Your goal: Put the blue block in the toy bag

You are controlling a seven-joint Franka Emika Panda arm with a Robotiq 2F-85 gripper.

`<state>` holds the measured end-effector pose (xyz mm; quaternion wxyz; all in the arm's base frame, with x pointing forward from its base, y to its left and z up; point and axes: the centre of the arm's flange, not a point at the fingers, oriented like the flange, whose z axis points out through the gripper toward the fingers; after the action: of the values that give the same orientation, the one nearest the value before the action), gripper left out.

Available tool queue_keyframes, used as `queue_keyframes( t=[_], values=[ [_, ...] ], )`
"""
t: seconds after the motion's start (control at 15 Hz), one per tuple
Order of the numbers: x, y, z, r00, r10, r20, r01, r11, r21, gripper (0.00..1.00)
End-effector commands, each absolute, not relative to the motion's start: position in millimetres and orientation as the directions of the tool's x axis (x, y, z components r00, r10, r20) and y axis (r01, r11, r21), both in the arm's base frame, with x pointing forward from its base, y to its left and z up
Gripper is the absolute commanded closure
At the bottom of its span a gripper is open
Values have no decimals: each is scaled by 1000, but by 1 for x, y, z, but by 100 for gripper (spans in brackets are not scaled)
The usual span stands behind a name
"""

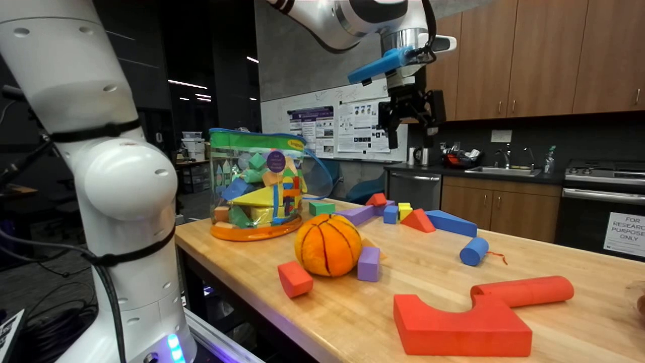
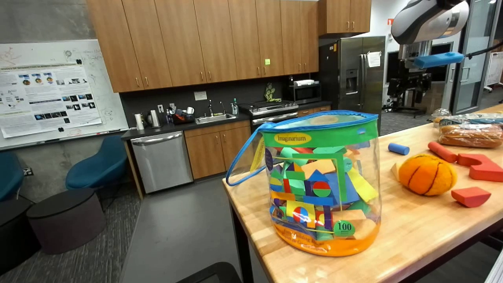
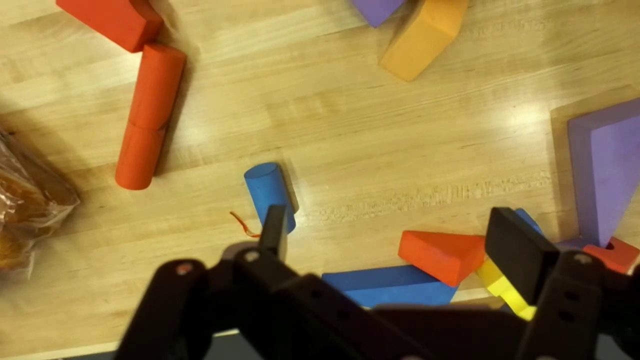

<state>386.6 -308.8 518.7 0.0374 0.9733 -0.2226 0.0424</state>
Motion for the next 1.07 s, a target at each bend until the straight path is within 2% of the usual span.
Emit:
queue_keyframes(
  t=[0.0,0.53,0.73,1.0],
  values=[
    [396,-340,500,864,-501,53,-503,-864,32,0],
    [401,-406,459,791,-612,5,-612,-791,-17,0],
    [404,-424,447,783,-618,67,-618,-786,-26,0],
    [409,-447,444,825,-532,190,-549,-834,51,0]
  ],
)
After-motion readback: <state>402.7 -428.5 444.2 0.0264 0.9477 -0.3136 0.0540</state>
